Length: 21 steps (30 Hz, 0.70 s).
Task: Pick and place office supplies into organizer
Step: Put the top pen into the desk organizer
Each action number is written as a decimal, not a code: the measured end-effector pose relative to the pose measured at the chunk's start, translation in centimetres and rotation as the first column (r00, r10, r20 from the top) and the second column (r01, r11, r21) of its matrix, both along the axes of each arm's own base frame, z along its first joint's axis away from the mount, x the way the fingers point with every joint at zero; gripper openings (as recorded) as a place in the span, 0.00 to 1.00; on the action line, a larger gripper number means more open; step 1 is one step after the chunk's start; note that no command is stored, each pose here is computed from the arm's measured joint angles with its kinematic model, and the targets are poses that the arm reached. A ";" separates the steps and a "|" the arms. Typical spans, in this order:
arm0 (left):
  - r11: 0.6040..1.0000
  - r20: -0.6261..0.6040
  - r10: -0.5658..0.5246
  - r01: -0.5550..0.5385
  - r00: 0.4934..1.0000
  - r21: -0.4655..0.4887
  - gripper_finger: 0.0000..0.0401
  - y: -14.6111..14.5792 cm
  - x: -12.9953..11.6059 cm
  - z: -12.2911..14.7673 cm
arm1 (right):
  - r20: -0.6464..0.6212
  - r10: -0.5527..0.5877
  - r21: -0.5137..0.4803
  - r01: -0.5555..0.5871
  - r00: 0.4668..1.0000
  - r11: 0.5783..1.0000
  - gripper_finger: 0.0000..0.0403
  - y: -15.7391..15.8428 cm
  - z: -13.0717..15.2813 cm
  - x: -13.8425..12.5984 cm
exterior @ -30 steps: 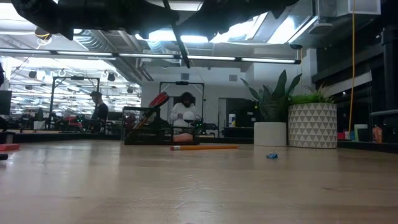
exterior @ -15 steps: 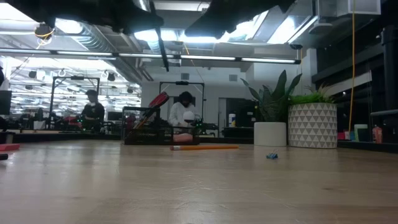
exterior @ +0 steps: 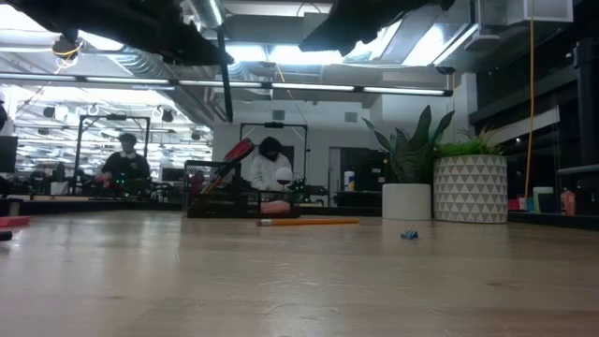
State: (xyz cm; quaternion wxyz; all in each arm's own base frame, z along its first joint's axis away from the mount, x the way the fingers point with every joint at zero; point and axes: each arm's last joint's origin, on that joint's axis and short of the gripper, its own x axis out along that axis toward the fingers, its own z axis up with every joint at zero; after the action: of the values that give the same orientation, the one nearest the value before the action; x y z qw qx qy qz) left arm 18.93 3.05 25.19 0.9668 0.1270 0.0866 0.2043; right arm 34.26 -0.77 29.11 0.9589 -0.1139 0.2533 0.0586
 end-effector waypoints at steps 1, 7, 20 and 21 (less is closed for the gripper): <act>1.000 -0.002 0.010 -0.010 1.000 0.005 0.06 0.3 0.0 0.0 | 0.007 0.000 0.000 0.000 1.000 1.000 0.01 0.0 -0.6 -0.1; 0.998 -0.027 0.064 -0.064 0.998 -0.015 0.06 2.1 -0.5 -0.3 | -0.020 -0.056 0.059 0.058 0.998 0.997 0.01 -0.8 -4.4 -1.0; 0.955 -0.071 0.281 -0.286 0.957 -0.079 0.06 6.2 -2.2 -0.9 | 0.083 -0.027 0.110 0.018 0.996 0.994 0.00 -2.0 -5.9 -1.6; 0.948 -0.088 0.298 -0.305 0.951 -0.088 0.06 6.4 -2.4 -1.1 | 0.085 -0.025 0.110 0.016 0.996 0.994 0.00 -2.0 -6.1 -1.7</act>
State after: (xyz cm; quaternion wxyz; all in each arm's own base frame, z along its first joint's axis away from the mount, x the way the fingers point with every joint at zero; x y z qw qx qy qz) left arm 16.49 9.48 24.07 0.9255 0.0707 0.1507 0.3401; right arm 32.55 -2.79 23.03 0.9743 -0.0612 0.2092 0.0575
